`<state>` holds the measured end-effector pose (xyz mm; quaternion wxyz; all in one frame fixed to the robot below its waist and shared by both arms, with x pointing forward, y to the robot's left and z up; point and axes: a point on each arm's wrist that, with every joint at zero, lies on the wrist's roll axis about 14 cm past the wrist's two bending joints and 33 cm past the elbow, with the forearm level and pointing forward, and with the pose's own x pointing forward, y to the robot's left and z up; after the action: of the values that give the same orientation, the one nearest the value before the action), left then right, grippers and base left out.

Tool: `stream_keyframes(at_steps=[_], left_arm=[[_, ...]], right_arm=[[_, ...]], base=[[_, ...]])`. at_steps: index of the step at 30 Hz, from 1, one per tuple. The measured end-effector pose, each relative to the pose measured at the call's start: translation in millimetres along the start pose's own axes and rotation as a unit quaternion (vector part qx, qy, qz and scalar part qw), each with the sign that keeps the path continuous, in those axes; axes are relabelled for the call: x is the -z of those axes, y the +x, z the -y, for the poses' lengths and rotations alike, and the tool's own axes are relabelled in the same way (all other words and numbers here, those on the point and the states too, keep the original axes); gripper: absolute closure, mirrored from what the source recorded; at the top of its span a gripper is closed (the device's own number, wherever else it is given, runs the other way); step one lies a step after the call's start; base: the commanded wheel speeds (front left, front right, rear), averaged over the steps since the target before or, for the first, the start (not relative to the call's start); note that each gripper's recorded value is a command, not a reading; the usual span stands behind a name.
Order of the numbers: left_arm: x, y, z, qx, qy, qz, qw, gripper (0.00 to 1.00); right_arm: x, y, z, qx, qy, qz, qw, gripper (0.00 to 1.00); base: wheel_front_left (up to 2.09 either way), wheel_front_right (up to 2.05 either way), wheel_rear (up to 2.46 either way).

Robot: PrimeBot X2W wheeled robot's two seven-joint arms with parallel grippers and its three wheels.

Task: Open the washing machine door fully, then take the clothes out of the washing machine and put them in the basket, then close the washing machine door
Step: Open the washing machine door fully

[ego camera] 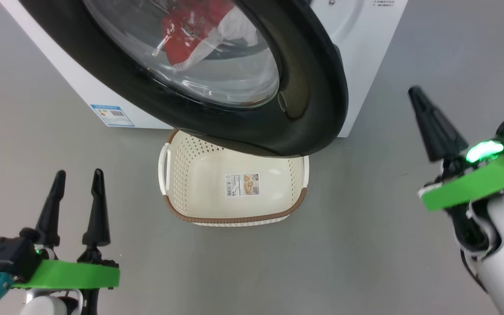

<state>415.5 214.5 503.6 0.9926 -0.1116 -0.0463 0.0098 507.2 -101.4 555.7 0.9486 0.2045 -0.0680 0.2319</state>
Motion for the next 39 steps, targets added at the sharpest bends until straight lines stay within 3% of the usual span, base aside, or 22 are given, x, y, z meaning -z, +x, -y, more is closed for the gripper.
stream_keyframes(at_steps=[8, 16, 25, 28, 32, 39], left_arm=[[1.3, -0.8, -1.4, -0.003, 0.0, -0.002, 1.0, 0.0], [2.1, -2.2, -3.9, -0.007, 0.001, -0.004, 1.0, 0.0], [2.9, -5.6, -11.7, -0.018, 0.004, -0.007, 1.0, 0.0], [1.3, -6.6, -14.1, -0.022, 0.005, -0.006, 1.0, 0.0], [-1.2, -7.3, -16.8, -0.027, 0.006, -0.003, 1.0, 0.0], [-5.4, -8.7, -19.3, -0.031, 0.007, 0.002, 0.999, 0.0]], right_arm=[[-29.9, 30.6, 13.7, 0.015, 0.098, 0.026, 0.995, 1.0], [-16.2, 50.8, 20.4, 0.024, 0.201, -0.049, 0.978, 1.0], [0.8, 72.6, 3.7, -0.002, 0.288, -0.126, 0.949, 1.0], [12.7, 74.5, -11.5, -0.02, 0.322, -0.162, 0.933, 1.0], [18.6, 78.7, -25.4, -0.039, 0.343, -0.192, 0.919, 1.0], [26.9, 78.3, -40.6, -0.062, 0.344, -0.235, 0.907, 1.0]], base=[[0.0, 0.0, 0.0], [0.0, 0.0, 0.0], [0.0, 0.0, 0.0], [0.0, 0.0, 0.0], [0.0, 0.0, 0.0], [0.0, 0.0, 0.0]])
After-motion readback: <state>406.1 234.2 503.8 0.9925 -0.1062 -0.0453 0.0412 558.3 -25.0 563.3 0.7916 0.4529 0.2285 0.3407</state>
